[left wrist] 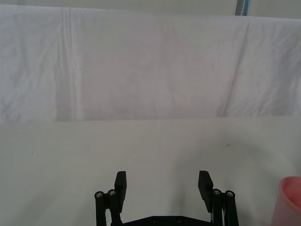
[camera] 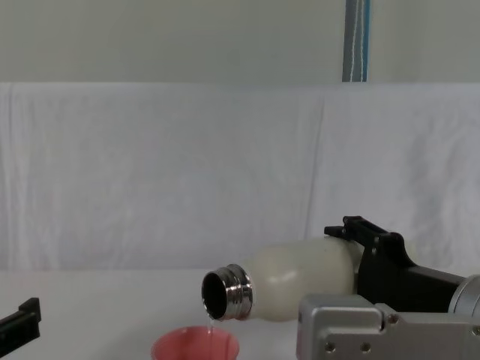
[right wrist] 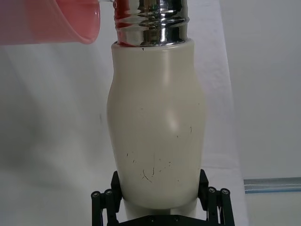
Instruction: Grasp the thermos with one hand and pour water into the cup lid.
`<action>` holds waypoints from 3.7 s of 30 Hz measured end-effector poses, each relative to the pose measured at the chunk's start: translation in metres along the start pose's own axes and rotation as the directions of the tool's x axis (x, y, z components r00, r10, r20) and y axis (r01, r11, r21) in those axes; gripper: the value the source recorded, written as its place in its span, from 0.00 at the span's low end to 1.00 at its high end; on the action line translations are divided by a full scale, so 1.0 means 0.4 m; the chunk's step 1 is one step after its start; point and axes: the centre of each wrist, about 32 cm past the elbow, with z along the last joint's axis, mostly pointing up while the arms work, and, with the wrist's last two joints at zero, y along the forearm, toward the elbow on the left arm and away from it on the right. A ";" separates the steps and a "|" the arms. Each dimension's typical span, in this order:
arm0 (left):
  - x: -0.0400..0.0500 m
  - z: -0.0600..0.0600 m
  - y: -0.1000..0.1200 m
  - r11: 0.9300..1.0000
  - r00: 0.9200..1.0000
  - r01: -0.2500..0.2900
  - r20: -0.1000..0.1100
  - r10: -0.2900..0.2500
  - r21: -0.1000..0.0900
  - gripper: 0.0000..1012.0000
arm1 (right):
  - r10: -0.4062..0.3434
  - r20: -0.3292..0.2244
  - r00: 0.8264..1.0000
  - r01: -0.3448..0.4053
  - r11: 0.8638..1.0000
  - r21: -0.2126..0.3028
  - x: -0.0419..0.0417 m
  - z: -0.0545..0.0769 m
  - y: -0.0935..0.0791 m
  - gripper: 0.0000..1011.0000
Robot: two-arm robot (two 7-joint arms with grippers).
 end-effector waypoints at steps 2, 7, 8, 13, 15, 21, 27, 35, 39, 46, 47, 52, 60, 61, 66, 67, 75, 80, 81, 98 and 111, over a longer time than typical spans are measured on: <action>0.000 0.000 0.000 1.000 1.000 0.000 0.000 0.000 0.000 0.99 | 0.000 0.000 1.000 0.000 1.000 0.000 0.000 0.000 0.000 0.94; 0.000 0.000 0.000 1.000 1.000 0.000 0.000 0.000 0.000 0.99 | 0.000 0.000 1.000 0.000 1.000 -0.001 0.000 0.000 0.000 0.94; 0.000 0.000 0.000 1.000 1.000 0.000 0.000 0.000 0.000 0.99 | 0.000 0.000 1.000 0.000 1.000 -0.001 0.000 0.000 0.000 0.94; 0.000 0.000 0.000 1.000 1.000 0.000 0.000 0.000 0.000 0.99 | 0.000 0.000 1.000 0.000 1.000 -0.002 0.000 0.000 0.000 0.94; 0.000 0.000 0.000 1.000 1.000 0.000 0.000 0.000 0.000 0.99 | 0.000 0.000 1.000 0.000 1.000 -0.002 0.000 0.000 0.000 0.94; 0.000 0.000 0.000 1.000 1.000 0.000 0.000 0.000 0.000 0.99 | 0.001 0.000 1.000 -0.001 1.000 -0.002 -0.001 0.000 0.000 0.94; 0.000 0.000 0.000 1.000 1.000 0.000 0.000 0.000 0.000 0.99 | 0.000 0.000 1.000 0.000 1.000 -0.002 0.000 -0.001 0.002 0.94; 0.000 0.000 0.000 1.000 1.000 0.000 0.000 0.000 0.000 0.99 | -0.002 0.000 1.000 0.002 1.000 -0.002 0.001 -0.001 0.002 0.94; 0.000 0.000 0.000 1.000 1.000 0.000 0.000 0.000 0.000 0.99 | -0.002 0.001 1.000 0.002 1.000 -0.002 0.001 -0.001 0.002 0.94; 0.000 0.000 0.000 1.000 1.000 0.000 0.000 0.000 0.000 0.99 | -0.002 0.001 1.000 0.002 1.000 -0.002 0.001 -0.001 0.002 0.94; 0.000 0.000 0.000 1.000 1.000 0.000 0.000 0.000 0.000 0.99 | -0.002 0.001 1.000 0.002 1.000 -0.002 0.001 -0.001 0.002 0.94; 0.000 0.000 0.000 1.000 1.000 0.000 0.000 0.000 0.000 0.99 | -0.003 0.001 1.000 0.003 1.000 -0.002 0.001 -0.002 0.002 0.94; 0.000 0.000 0.000 1.000 1.000 0.000 0.000 0.000 0.000 0.99 | -0.001 -0.001 1.000 0.001 1.000 -0.002 -0.002 -0.001 0.001 0.94; 0.000 0.000 0.000 1.000 1.000 0.000 0.000 0.000 0.000 0.99 | -0.001 -0.001 1.000 0.001 1.000 -0.002 -0.002 -0.001 0.001 0.94; 0.000 0.000 0.000 1.000 1.000 0.000 0.000 0.000 0.000 0.99 | 0.000 -0.007 1.000 0.000 1.000 0.000 -0.002 0.000 0.001 0.94; 0.000 0.000 0.000 1.000 1.000 0.000 0.000 0.000 0.000 0.99 | 0.001 -0.009 1.000 -0.001 1.000 0.000 -0.002 0.000 0.001 0.94; 0.000 0.000 0.000 1.000 1.000 0.000 0.000 0.000 0.000 0.99 | 0.002 -0.025 1.000 -0.002 1.000 0.001 -0.002 0.001 0.001 0.94; 0.000 0.000 0.000 1.000 1.000 0.000 0.000 0.000 0.000 0.99 | 0.005 -0.050 0.999 -0.005 1.000 0.003 -0.002 0.000 0.000 0.94; 0.000 0.000 0.000 1.000 1.000 0.000 0.000 0.000 0.000 0.99 | 0.005 -0.055 0.998 -0.005 1.000 0.004 -0.002 0.000 0.000 0.94; 0.000 0.000 0.000 1.000 1.000 0.000 0.000 0.000 0.000 0.99 | -0.014 -0.269 0.963 0.023 0.999 0.032 0.024 -0.004 -0.010 0.94; 0.000 0.000 0.000 1.000 1.000 0.000 0.000 0.000 0.000 0.99 | -0.025 -0.457 0.889 0.051 0.998 0.045 0.045 -0.015 -0.020 0.94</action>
